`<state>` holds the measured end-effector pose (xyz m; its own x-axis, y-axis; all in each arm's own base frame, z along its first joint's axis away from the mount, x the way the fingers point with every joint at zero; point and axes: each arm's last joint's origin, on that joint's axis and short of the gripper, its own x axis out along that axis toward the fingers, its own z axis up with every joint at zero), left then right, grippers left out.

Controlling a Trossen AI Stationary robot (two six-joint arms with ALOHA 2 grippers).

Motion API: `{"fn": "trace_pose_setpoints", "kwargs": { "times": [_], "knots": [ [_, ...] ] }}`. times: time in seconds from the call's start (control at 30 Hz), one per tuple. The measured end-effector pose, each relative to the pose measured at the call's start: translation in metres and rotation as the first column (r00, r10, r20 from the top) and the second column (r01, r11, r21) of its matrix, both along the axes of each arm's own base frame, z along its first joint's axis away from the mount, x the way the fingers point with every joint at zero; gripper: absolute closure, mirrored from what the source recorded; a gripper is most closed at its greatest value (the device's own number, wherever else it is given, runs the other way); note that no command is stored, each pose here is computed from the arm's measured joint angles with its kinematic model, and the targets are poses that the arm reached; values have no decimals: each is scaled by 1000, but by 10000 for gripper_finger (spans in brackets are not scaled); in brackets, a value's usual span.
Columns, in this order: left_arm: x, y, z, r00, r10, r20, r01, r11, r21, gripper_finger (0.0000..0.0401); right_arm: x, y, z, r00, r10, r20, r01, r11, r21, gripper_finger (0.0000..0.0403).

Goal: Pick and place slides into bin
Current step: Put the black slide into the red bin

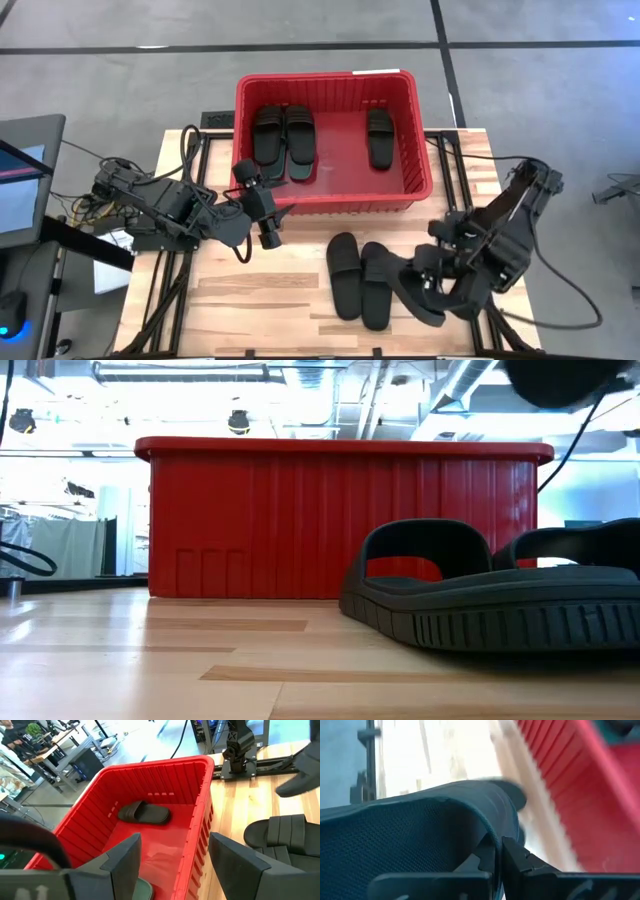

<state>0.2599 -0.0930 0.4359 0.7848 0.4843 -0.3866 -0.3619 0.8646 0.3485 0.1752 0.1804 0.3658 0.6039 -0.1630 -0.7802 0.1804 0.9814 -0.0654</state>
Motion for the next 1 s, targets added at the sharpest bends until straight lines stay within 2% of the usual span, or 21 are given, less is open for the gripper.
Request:
{"fn": "trace_pose_setpoints", "kwargs": {
  "times": [0.27,0.6,1.0],
  "knots": [
    [0,0,0,1000,-2,-3,2,1000,4,181,25,-33,36,997,43,68,-34,991,-129,402],
    [-3,2,3,1000,9,20,-8,1000,-23,181,49,-84,64,996,72,45,-55,951,-304,402],
    [-11,5,9,997,46,67,-43,998,-50,181,68,-166,73,996,-65,-56,32,885,-464,402]
  ]
}}
